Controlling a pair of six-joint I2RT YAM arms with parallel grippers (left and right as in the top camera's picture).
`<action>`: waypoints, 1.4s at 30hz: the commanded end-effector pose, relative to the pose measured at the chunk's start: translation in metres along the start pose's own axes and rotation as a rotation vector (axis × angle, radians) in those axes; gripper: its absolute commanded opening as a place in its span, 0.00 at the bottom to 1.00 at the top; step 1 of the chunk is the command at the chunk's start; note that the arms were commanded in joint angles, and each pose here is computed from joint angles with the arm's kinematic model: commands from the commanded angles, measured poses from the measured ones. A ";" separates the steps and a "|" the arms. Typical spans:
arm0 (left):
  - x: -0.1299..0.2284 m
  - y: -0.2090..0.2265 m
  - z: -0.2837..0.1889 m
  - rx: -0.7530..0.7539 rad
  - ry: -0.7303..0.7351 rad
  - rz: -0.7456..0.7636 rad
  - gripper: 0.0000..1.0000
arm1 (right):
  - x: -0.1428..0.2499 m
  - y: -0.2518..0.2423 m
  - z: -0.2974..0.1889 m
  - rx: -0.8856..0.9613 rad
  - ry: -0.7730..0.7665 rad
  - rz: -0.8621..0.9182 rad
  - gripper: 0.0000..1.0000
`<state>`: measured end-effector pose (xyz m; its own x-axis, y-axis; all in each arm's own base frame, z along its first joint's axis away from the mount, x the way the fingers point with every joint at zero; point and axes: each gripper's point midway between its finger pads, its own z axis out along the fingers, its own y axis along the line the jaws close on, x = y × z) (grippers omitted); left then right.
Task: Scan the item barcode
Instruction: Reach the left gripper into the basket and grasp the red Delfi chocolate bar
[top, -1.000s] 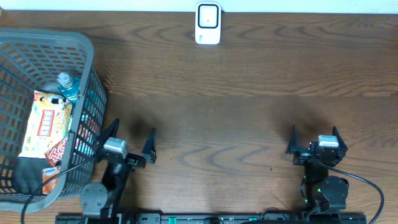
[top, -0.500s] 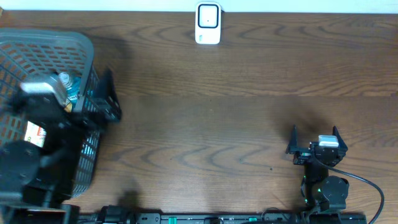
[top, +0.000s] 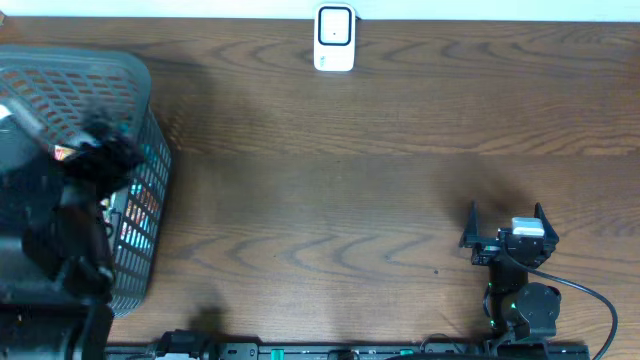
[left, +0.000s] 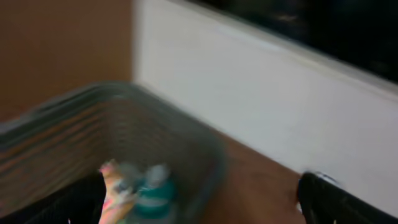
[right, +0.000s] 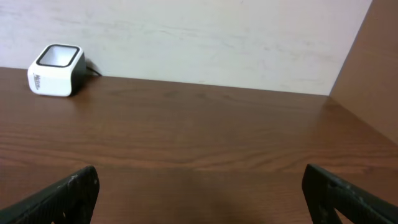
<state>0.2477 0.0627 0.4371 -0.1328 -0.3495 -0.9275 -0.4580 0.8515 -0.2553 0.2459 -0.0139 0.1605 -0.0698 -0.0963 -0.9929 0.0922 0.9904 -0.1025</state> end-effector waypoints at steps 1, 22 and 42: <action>-0.004 0.054 0.021 -0.337 -0.009 -0.164 0.98 | 0.000 0.000 0.000 0.004 -0.002 0.012 0.99; 0.193 0.174 0.111 -0.869 0.916 -0.703 0.98 | 0.000 0.000 0.000 0.004 -0.002 0.011 0.99; 0.316 0.226 0.127 -1.100 0.918 -0.744 0.99 | 0.000 0.000 0.000 0.004 -0.002 0.011 0.99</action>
<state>0.2253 0.1880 0.0605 0.0928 -0.9935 -0.0654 -0.9897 -0.0992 0.1029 0.2459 -0.0138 0.1604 -0.0701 -0.0963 -0.9929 0.0918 0.9905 -0.1026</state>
